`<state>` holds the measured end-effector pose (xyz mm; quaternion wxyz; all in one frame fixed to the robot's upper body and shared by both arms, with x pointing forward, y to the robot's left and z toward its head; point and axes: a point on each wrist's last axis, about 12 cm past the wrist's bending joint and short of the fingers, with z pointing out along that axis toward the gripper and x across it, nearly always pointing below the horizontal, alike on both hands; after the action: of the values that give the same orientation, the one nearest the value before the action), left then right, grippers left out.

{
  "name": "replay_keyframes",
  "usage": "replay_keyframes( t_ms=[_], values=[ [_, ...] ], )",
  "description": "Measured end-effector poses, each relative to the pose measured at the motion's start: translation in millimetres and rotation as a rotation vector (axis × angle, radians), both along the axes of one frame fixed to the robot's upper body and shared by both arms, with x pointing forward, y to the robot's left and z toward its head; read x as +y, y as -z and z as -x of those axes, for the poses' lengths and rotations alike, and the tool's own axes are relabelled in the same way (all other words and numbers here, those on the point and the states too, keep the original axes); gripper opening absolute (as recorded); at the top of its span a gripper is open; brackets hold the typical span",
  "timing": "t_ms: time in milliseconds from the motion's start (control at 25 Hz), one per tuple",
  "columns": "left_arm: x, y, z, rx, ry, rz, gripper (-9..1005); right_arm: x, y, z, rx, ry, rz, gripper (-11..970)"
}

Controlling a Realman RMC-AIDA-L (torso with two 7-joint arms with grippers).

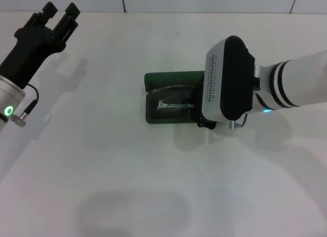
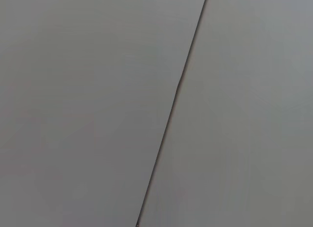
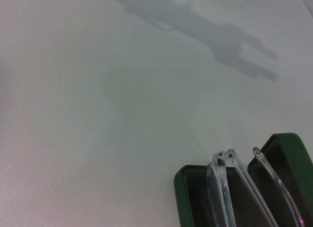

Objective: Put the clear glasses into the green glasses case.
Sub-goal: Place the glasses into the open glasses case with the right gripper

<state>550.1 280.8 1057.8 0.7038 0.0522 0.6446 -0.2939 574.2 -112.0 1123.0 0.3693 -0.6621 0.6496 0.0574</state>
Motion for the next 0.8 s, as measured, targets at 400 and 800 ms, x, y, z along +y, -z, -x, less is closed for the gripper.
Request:
replay_keyframes(
  t_ms=[400, 800],
  values=[
    [-1.4, 2.2, 0.8, 0.012, 0.005, -0.007, 645, -2.8, 1.9, -1.2, -0.011, 0.028, -0.017, 173],
    [-0.9, 1.0, -0.2, 0.007, 0.007, -0.011, 646, -3.1, 6.1, 0.5, -0.029, 0.043, -0.022, 179]
  ],
)
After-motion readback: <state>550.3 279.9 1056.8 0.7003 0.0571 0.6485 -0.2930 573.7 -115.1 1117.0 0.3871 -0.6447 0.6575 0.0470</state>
